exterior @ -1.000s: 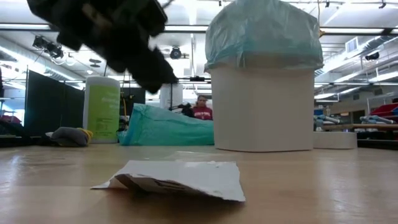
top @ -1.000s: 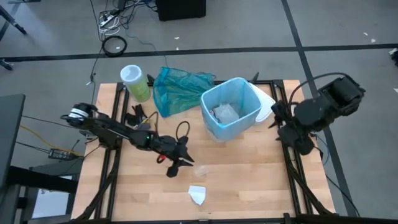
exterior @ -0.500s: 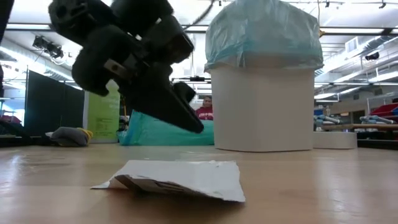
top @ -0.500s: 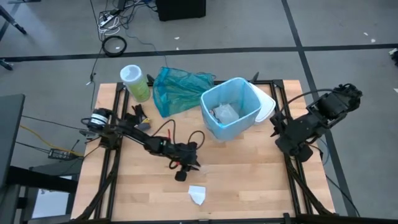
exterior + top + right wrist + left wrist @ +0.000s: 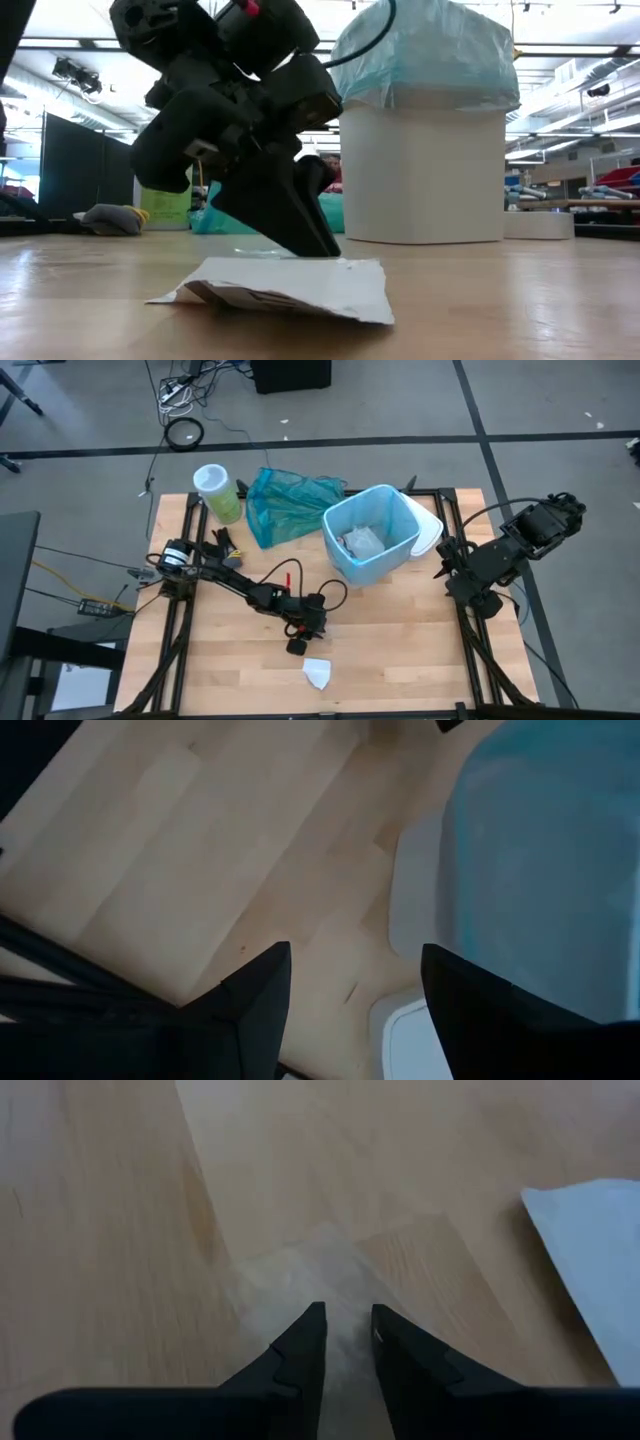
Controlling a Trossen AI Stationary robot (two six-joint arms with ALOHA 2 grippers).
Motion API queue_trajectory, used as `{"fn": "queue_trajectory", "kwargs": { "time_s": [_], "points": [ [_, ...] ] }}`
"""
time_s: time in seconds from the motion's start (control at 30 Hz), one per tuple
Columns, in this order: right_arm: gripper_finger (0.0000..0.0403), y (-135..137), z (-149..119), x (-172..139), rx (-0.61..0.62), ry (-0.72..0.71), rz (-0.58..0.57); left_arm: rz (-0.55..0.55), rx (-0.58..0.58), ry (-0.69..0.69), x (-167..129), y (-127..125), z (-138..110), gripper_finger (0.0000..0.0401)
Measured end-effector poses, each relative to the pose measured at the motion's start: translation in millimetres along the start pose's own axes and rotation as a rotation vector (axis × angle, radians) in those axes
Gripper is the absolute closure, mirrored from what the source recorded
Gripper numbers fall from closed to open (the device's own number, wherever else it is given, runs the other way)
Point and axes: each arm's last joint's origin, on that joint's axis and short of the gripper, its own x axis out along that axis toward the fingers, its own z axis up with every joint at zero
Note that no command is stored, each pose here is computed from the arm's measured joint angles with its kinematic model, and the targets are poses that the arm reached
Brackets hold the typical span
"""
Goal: Place trash/remove bag and relplace
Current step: Put the clear plastic into the white trash bin
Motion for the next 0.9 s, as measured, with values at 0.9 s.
{"fn": "queue_trajectory", "kwargs": {
  "time_s": [0.9],
  "points": [
    [0.0192,-9.3,-1.3,-15.7,-0.093,-0.070,0.040,0.215,-0.107,0.046,-56.5,14.6,80.0,0.0400]
  ]
}}
